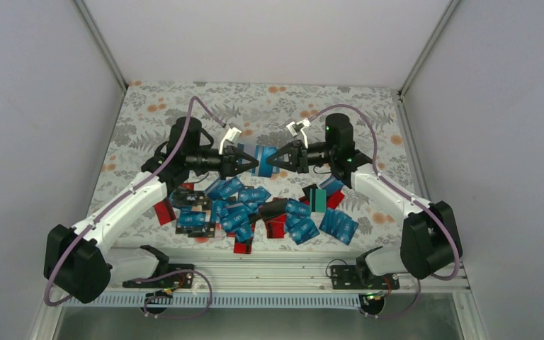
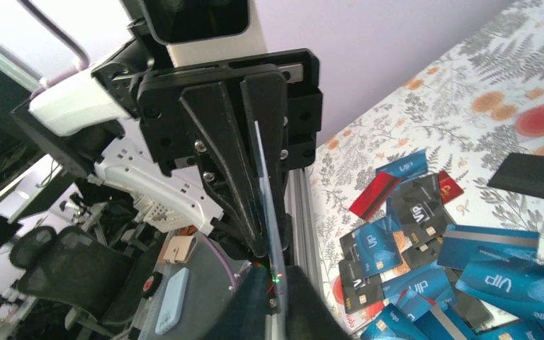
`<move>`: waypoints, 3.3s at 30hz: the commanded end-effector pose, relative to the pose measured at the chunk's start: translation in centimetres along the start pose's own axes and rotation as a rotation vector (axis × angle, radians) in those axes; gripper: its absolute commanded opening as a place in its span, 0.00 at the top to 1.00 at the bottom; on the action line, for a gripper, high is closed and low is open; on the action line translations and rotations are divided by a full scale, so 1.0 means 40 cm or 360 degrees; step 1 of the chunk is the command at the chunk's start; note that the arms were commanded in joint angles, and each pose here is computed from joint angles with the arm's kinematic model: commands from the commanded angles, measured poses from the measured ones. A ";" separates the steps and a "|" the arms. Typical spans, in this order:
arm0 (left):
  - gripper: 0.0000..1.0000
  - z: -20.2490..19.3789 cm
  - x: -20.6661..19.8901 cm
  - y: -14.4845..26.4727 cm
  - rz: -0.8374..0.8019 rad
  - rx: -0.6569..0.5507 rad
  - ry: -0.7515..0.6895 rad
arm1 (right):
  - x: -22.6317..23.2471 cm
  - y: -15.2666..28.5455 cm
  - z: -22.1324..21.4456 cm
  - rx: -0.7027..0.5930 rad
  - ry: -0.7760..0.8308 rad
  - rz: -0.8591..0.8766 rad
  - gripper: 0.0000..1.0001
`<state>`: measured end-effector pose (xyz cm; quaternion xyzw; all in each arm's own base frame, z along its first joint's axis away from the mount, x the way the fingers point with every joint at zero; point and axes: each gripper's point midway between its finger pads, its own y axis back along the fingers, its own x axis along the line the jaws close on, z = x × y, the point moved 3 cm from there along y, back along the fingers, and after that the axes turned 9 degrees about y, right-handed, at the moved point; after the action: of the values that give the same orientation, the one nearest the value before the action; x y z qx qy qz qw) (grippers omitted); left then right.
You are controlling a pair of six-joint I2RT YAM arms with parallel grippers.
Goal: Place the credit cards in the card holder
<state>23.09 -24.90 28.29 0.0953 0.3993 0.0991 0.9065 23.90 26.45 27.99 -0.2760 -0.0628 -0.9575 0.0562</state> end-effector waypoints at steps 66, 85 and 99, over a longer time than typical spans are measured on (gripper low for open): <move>0.98 0.009 0.624 -0.164 0.0985 -0.0113 0.0777 | -0.605 0.081 -0.361 0.0422 -0.0962 -0.1515 0.89; 0.98 -0.041 0.648 -0.153 0.1039 -0.0105 0.0941 | -0.602 0.078 -0.368 0.0423 -0.0971 -0.1491 0.89; 0.98 -0.068 0.638 -0.172 0.0940 -0.0015 0.1036 | -0.607 0.072 -0.377 0.0429 -0.0983 -0.1470 0.90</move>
<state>39.18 -24.67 8.19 0.1523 0.5963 0.3941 0.6826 37.43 23.25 4.37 -0.4661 -0.2982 -0.7511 -0.3600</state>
